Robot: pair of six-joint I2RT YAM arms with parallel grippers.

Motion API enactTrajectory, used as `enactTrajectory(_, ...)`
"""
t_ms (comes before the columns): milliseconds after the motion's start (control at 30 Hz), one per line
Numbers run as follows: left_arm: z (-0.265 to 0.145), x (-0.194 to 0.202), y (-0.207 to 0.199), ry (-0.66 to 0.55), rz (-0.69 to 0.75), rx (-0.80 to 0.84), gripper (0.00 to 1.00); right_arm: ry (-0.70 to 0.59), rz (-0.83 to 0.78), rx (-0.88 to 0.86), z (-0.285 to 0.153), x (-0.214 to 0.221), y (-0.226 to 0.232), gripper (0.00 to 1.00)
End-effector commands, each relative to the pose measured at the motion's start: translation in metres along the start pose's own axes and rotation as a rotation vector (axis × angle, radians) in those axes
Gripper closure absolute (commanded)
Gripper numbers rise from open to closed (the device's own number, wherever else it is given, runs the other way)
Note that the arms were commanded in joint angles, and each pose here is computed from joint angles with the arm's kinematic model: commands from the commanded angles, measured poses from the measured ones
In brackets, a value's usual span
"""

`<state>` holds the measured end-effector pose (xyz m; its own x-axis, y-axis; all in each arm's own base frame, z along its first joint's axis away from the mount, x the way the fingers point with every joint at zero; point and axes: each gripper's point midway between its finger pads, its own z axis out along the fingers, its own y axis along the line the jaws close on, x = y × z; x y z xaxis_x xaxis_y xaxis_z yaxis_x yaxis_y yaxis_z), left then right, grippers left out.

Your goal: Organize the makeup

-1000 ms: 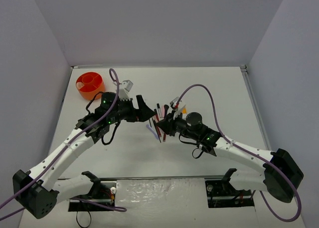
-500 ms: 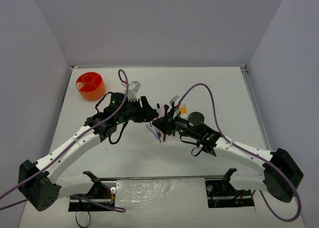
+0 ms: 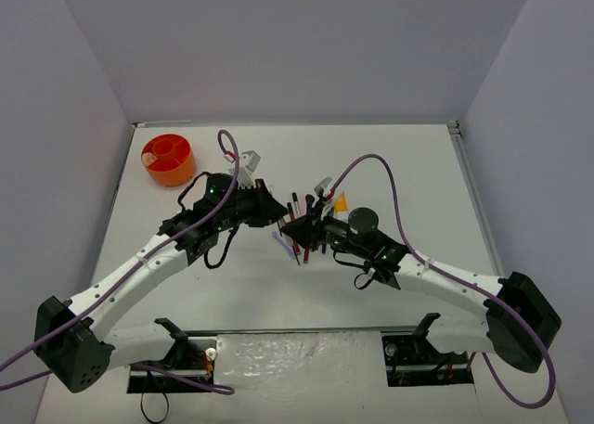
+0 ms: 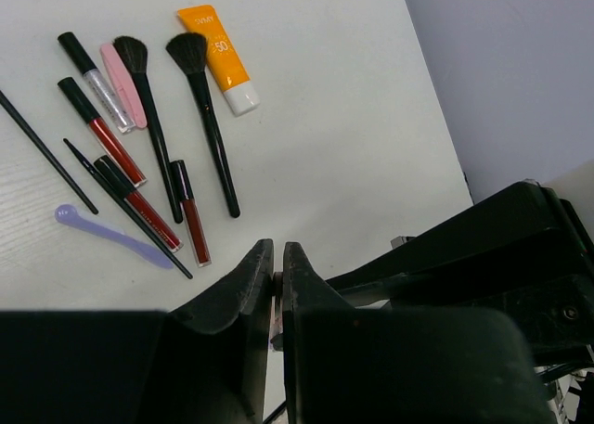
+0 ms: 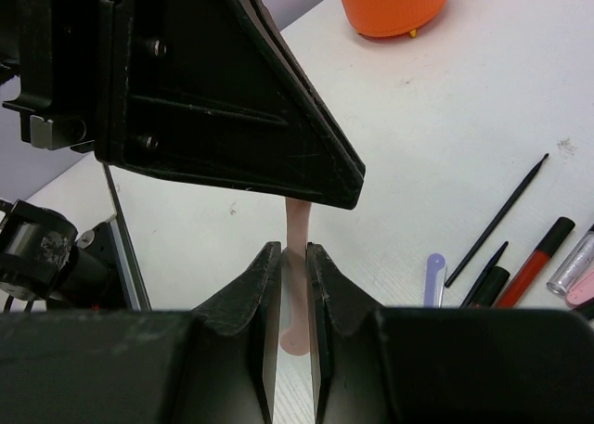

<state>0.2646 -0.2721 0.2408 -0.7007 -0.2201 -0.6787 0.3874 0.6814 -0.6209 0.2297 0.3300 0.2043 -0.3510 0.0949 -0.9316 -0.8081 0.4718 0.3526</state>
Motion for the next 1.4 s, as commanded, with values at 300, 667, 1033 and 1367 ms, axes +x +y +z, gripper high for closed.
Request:
enactTrajectory(300,-0.015,-0.032,0.025,-0.099,0.150,-0.191,1.00,-0.067,-0.097,0.047,-0.002,-0.031,-0.004,0.24)
enactTrajectory(667,-0.065,-0.159,0.116,-0.316,0.263,-0.661,1.00,-0.058,-0.149,0.286,-0.032,-0.031,-0.045,0.00)
enactTrajectory(1033,-0.071,-0.279,0.215,-0.426,0.313,-0.788,1.00,-0.032,-0.121,0.289,-0.034,-0.019,-0.048,0.00)
enactTrajectory(1367,-0.058,-0.321,0.297,-0.468,0.292,-0.790,1.00,0.016,-0.118,0.280,-0.029,-0.005,-0.051,0.00)
